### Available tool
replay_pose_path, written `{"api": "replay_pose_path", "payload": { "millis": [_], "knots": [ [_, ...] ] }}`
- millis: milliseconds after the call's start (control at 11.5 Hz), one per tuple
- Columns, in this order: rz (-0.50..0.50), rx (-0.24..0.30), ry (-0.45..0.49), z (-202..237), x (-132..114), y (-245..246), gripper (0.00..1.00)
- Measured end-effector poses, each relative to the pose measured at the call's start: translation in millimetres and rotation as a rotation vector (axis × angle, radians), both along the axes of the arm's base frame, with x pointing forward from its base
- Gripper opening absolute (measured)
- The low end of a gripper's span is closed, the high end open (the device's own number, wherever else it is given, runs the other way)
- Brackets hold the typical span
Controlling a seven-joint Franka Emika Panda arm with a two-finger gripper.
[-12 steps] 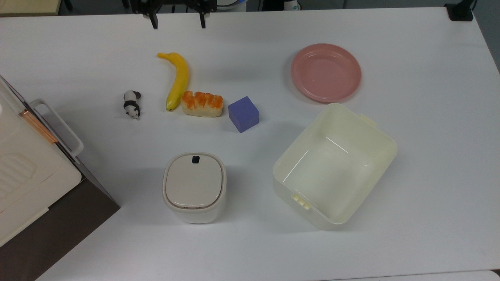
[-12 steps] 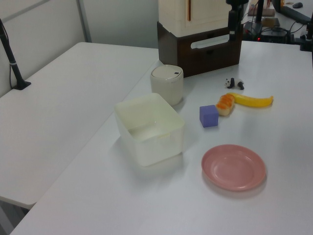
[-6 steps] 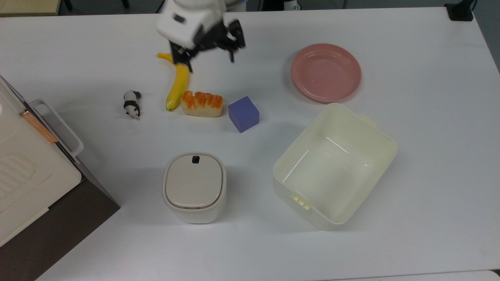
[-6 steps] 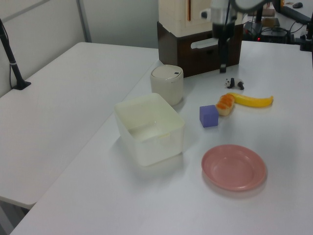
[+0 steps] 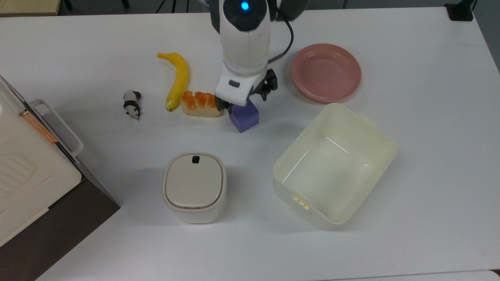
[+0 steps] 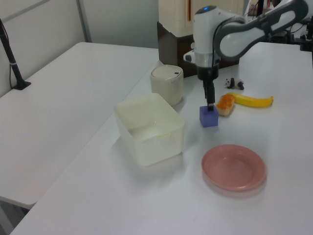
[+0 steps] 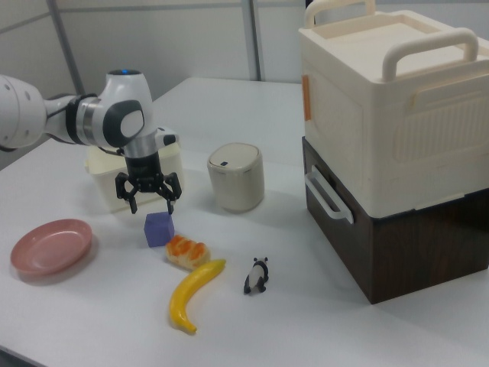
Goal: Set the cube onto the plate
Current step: 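Lower the gripper over the purple cube and close on it, then lift the purple cube and carry it over the pink plate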
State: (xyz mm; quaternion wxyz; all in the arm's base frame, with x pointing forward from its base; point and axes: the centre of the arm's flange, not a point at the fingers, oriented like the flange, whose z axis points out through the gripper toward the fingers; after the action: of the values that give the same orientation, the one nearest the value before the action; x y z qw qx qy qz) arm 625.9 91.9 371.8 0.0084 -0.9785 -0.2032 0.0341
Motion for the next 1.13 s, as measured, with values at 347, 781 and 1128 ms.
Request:
{"api": "replay_pose_path", "payload": {
  "millis": [347,781,1128],
  "knots": [
    [0.089,-0.098,0.024,-49,5,12,0.93],
    [0.115,-0.109,0.041,-40,0,23,0.58],
    [0.186,-0.091,0.074,0,-41,117,0.57]
  ]
}}
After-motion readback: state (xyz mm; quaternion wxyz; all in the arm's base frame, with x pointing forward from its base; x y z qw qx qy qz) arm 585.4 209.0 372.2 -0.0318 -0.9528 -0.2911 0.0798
